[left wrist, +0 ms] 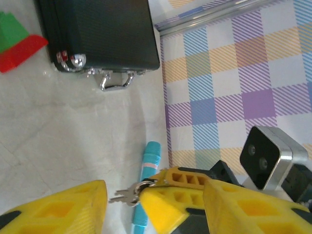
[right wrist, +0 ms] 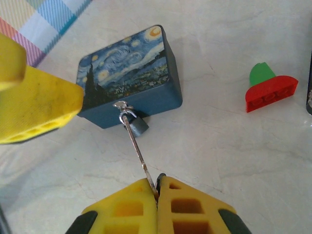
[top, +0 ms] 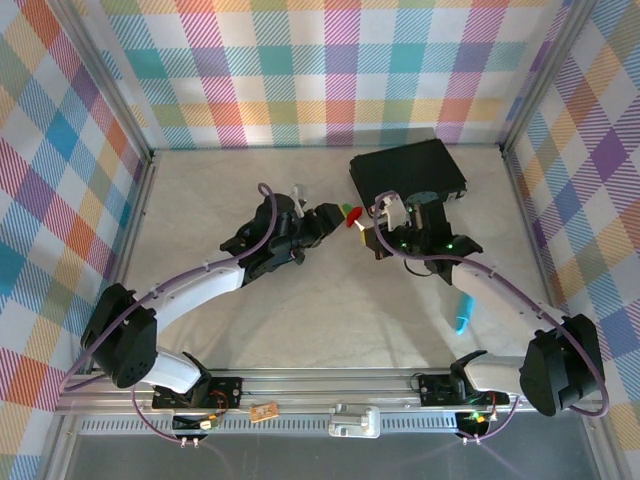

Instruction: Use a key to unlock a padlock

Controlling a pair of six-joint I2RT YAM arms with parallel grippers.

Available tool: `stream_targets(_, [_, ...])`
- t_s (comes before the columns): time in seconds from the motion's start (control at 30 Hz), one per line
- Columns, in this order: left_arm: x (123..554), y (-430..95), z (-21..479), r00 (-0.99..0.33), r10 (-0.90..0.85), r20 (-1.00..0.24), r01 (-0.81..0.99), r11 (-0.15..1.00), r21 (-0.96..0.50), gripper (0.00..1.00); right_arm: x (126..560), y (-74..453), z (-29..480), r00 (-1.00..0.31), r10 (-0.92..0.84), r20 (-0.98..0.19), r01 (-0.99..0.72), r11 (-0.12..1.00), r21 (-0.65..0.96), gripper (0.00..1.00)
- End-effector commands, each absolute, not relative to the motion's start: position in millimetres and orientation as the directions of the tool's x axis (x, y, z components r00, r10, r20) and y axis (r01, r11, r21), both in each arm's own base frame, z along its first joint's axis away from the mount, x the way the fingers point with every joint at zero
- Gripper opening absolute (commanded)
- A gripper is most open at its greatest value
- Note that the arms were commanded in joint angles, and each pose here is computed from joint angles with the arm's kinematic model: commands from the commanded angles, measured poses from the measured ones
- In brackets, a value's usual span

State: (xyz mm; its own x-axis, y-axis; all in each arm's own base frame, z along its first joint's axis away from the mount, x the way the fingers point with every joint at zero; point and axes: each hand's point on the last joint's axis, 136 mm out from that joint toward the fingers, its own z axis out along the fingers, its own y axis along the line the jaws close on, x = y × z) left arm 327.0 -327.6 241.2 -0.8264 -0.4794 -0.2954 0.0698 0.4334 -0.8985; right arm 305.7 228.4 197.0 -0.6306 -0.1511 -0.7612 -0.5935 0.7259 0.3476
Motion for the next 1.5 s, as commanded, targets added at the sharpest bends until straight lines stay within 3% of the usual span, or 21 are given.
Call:
stream_targets(0.0, [332.7, -337.3, 243.8, -0.813, -0.540, -0.218, -0.012, 0.390, -0.921, 0.52, 309.6, 229.1, 195.1, -0.600, -0.216, -0.770, -0.599, 0.760, 0.253, 0.00])
stream_targets(0.27, [338.8, -358.8, 234.8, -0.816, -0.561, -0.137, -0.056, 0.313, -0.948, 0.43, 303.9, 237.9, 196.0, -0.575, -0.228, -0.786, -0.613, 0.756, 0.229, 0.00])
stream_targets(0.63, [339.7, -361.7, 223.2, -0.806, -0.583, -0.105, -0.098, 0.306, -0.947, 0.29, 306.6, 240.2, 189.7, -0.555, -0.256, -0.791, -0.616, 0.766, 0.184, 0.00])
stream_targets(0.93, [343.1, -364.4, 214.6, -0.804, -0.587, -0.097, -0.117, 0.316, -0.942, 0.16, 304.9, 242.4, 187.2, -0.543, -0.274, -0.793, -0.629, 0.759, 0.168, 0.00])
stream_targets(1.13, [344.8, -366.7, 209.5, -0.806, -0.584, -0.095, -0.122, 0.321, -0.939, 0.00, 302.8, 242.5, 188.2, -0.535, -0.283, -0.796, -0.639, 0.752, 0.162, 0.00])
stream_targets(1.3, [344.7, -363.3, 206.7, -0.803, -0.583, -0.127, -0.099, 0.340, -0.935, 0.00, 300.2, 243.6, 197.5, -0.521, -0.246, -0.818, -0.642, 0.744, 0.185, 0.00])
stream_targets(1.4, [346.5, -359.5, 206.6, -0.801, -0.574, -0.169, -0.064, 0.364, -0.929, 0.00, 296.7, 243.1, 206.9, -0.522, -0.211, -0.827, -0.639, 0.739, 0.215, 0.25])
stream_targets(1.47, [348.0, -357.4, 208.7, -0.801, -0.563, -0.204, -0.029, 0.377, -0.926, 0.00, 295.3, 240.8, 215.0, -0.526, -0.177, -0.832, -0.633, 0.734, 0.244, 0.36])
